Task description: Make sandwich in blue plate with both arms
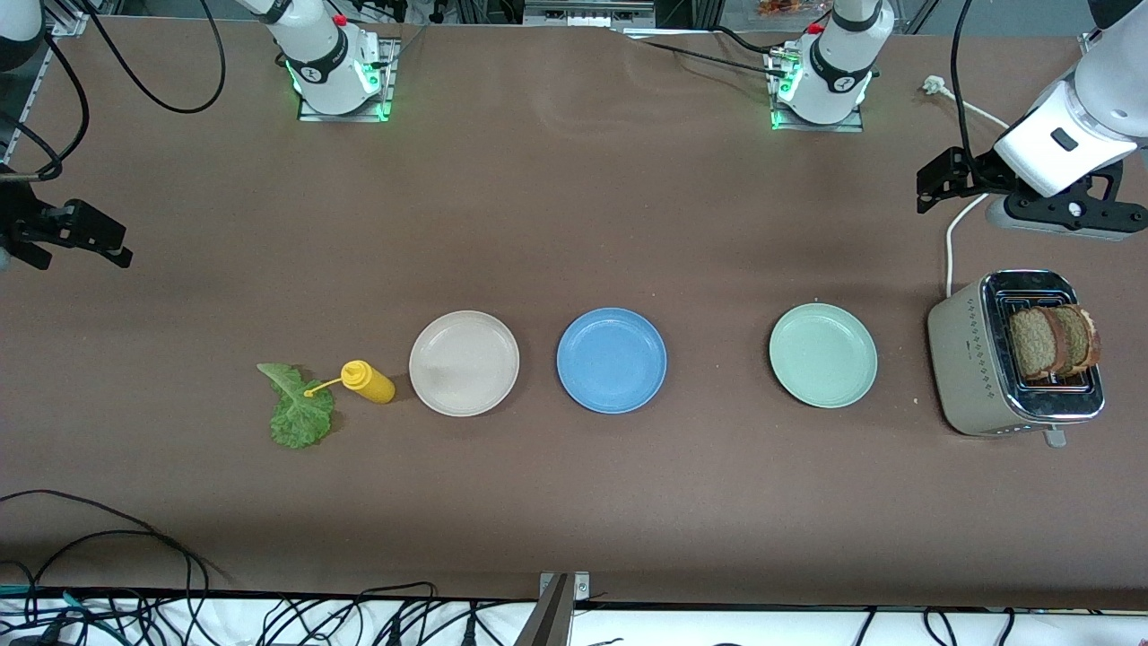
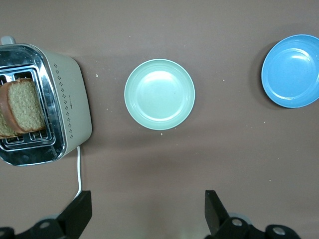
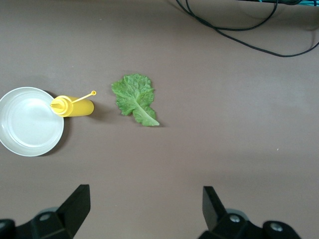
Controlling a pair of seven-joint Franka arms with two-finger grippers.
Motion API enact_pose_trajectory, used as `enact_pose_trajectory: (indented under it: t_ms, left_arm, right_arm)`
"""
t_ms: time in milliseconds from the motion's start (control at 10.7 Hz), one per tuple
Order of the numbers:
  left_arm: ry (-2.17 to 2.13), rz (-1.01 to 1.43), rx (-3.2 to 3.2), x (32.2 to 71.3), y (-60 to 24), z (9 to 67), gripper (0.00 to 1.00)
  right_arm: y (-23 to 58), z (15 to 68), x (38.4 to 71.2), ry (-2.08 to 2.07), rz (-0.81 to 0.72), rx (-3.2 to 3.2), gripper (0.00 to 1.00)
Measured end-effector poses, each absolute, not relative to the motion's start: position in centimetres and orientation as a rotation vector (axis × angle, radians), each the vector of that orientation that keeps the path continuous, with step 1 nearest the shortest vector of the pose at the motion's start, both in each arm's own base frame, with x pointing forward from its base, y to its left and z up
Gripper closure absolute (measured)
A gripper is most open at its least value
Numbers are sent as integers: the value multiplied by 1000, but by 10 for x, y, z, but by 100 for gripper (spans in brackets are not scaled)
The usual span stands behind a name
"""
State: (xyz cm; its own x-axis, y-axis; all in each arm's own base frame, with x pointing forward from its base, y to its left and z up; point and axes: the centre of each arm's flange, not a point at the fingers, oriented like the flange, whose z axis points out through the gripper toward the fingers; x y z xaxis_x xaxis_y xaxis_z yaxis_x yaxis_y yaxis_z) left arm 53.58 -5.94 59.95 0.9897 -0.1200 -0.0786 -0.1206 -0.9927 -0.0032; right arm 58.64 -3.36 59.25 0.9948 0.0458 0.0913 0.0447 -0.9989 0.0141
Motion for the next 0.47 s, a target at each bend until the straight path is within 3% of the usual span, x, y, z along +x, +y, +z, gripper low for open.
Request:
enact_pose_trajectory:
  t_ms: [467]
  left_arm:
    - [189,123,-3126,536,-59,599,0]
  right_arm:
    - [-34,592,586,69,144,3125,0]
